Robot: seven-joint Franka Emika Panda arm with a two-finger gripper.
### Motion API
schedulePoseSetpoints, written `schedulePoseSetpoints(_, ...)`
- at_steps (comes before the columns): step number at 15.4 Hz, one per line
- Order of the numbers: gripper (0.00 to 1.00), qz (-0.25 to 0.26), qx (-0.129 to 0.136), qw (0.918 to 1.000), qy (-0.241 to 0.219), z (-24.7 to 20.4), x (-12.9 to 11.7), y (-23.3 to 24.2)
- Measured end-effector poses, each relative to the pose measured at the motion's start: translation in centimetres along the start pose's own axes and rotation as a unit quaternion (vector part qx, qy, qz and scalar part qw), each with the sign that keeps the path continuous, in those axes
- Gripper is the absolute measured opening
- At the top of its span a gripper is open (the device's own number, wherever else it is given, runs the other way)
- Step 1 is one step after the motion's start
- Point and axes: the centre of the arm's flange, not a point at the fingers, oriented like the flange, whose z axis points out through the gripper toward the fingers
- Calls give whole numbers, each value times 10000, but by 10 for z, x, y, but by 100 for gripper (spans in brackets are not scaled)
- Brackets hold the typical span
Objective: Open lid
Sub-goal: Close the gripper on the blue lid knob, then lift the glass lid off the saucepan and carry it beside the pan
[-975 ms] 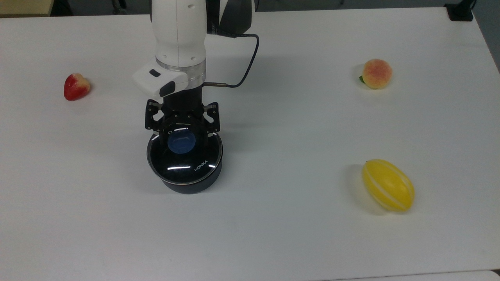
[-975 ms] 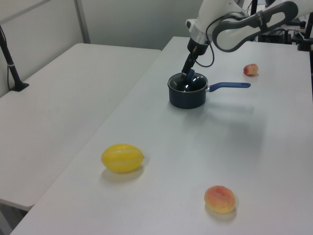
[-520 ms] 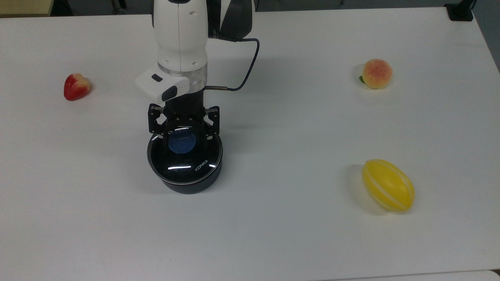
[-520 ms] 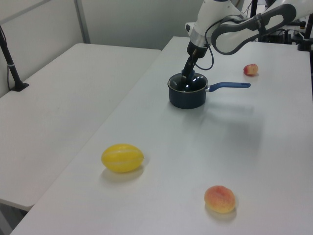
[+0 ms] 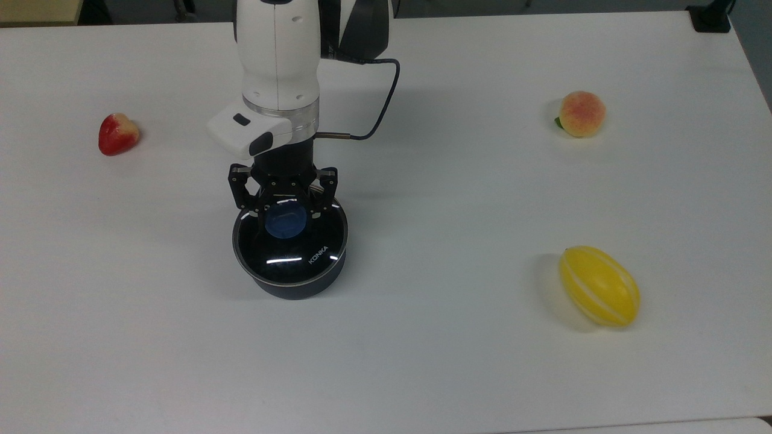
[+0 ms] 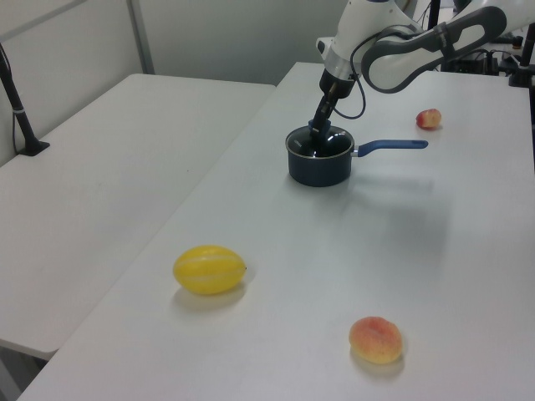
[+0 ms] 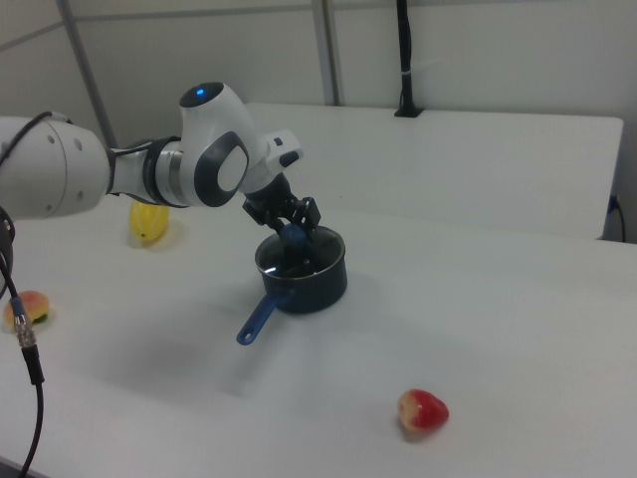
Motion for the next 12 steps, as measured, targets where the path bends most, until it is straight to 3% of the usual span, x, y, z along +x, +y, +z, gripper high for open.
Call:
schedulePoseSetpoints(6,65,1,-7,10000,76,-9,4,1)
schedulePoseSetpoints(12,65,105,-70,9999,50,-70,8,20)
